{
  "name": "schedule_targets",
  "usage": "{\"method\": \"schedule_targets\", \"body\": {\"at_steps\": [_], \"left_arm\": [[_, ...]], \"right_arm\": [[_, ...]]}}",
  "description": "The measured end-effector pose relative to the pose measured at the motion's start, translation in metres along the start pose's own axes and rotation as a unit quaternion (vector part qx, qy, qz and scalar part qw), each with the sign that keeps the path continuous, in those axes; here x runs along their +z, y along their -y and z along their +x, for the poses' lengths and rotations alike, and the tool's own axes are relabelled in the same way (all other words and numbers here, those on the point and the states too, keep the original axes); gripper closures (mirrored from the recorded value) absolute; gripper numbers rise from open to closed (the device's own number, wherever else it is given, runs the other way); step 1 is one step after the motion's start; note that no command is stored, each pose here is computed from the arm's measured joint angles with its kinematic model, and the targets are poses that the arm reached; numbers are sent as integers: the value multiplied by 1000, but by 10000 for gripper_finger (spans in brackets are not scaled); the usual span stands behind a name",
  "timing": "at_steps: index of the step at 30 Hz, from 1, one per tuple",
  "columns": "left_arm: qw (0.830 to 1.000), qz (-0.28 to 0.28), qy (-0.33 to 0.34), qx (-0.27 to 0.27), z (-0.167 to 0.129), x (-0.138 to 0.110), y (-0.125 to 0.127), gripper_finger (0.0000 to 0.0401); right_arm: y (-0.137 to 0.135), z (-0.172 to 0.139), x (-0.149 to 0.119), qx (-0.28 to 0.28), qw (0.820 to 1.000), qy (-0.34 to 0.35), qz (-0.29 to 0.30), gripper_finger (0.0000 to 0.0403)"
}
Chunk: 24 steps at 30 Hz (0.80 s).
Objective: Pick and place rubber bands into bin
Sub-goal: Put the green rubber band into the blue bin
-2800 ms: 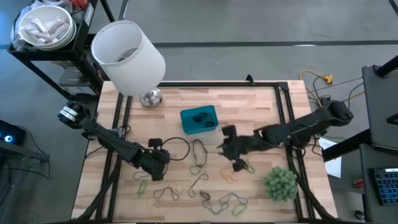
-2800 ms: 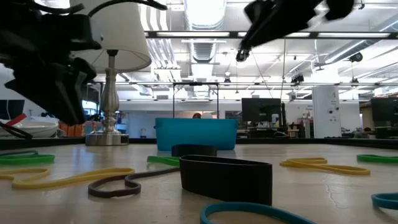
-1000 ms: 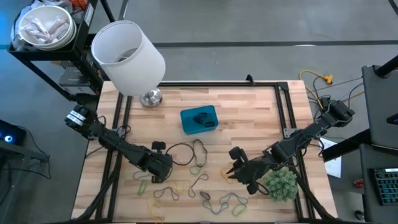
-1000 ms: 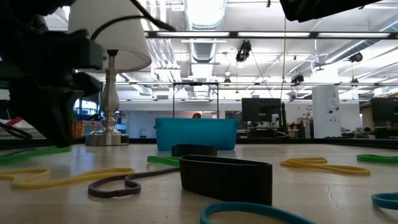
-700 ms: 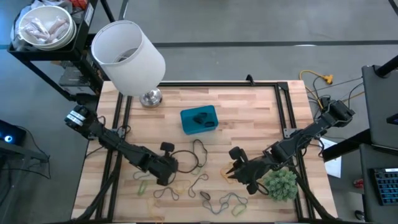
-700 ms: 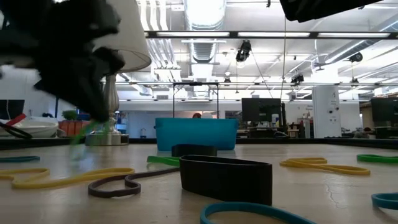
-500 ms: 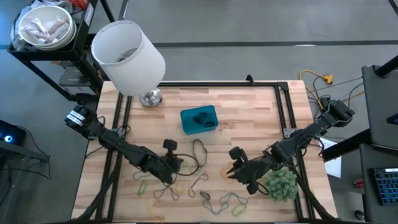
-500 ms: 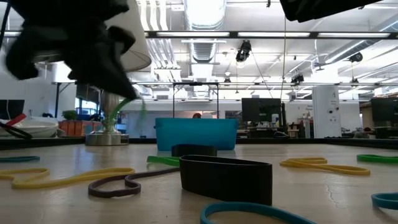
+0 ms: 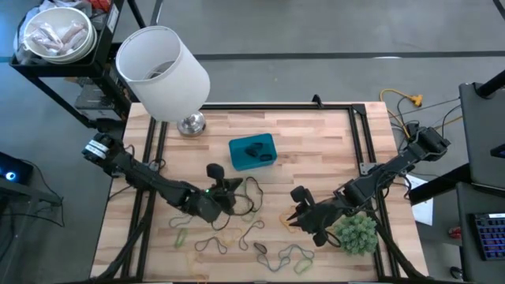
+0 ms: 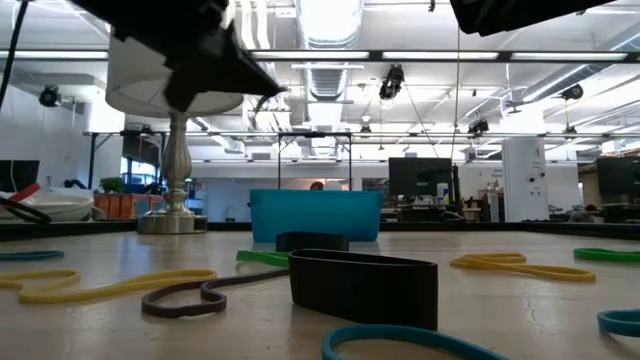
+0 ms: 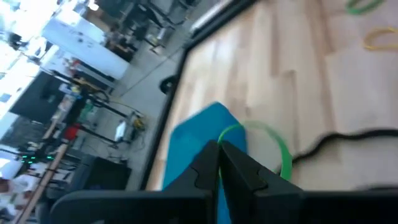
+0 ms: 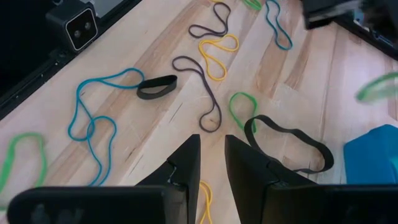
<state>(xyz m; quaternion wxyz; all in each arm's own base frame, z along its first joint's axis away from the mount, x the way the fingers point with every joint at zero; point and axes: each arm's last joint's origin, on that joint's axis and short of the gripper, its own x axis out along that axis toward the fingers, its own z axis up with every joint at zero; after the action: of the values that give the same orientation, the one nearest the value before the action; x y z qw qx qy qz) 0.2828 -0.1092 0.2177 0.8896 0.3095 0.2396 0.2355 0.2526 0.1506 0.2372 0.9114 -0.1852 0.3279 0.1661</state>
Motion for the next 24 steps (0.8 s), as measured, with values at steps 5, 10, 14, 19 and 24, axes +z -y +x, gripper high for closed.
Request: {"method": "schedule_targets", "body": {"at_steps": [5,10,14,19,24], "left_arm": [[999,-11,-10,32,19,-1,-16,401],[997,-25,-41,64,40,-9,-33,401],[995,-41,-56,72,56,-16,-46,401],[994,-69,-51,66,70,-21,-60,401],[993,-79,-55,64,84,-28,-65,401]], "right_arm": [[0,0,0,0,1000,0,0,335],[0,0,0,0,1000,0,0,335],[0,0,0,0,1000,0,0,335],[0,0,0,0,1000,0,0,335],[0,0,0,0,1000,0,0,335]]}}
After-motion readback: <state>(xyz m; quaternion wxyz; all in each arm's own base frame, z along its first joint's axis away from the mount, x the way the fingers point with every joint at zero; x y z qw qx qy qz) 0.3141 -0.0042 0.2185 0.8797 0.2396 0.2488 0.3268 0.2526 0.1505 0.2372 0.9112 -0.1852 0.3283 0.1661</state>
